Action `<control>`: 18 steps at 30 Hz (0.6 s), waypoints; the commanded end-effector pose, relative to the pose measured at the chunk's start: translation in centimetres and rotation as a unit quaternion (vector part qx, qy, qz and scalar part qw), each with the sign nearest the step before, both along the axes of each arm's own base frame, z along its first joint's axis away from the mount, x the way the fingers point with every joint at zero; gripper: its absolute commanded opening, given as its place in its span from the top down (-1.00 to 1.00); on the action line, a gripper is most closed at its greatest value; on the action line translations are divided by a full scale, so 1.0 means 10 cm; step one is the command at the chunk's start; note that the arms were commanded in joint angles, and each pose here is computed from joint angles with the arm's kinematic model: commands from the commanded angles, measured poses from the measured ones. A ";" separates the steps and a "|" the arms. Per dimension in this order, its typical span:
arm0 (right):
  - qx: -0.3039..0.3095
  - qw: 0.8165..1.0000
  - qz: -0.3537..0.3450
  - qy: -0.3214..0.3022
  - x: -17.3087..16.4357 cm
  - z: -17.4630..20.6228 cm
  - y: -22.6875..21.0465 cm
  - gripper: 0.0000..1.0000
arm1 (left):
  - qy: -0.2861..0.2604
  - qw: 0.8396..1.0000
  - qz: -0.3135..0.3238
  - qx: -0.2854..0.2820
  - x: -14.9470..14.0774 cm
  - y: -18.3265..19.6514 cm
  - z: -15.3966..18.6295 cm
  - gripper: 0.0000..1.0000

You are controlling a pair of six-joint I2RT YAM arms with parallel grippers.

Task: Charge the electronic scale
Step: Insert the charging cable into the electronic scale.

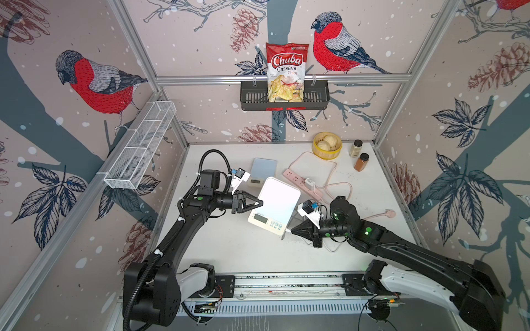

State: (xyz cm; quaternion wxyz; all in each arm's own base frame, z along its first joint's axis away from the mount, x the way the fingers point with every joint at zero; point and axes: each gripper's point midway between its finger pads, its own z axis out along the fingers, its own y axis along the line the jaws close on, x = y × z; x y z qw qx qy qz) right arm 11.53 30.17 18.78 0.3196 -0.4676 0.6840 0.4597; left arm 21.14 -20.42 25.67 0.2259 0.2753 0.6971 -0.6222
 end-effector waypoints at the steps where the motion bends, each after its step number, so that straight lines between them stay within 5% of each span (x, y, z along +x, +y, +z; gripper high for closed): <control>1: 0.032 0.999 -0.012 -0.035 0.10 0.19 0.07 1.00 | -0.008 1.000 -0.016 -0.017 -0.05 -0.01 0.08 1.00; 10: 0.002 0.995 -0.074 -0.063 0.25 0.19 -0.10 0.07 | 0.011 1.000 0.010 -0.001 0.07 0.02 0.01 1.00; 18: -0.078 0.971 -0.158 -0.163 0.37 0.11 -0.23 -0.05 | 0.057 0.996 0.062 0.032 0.26 0.09 -0.16 1.00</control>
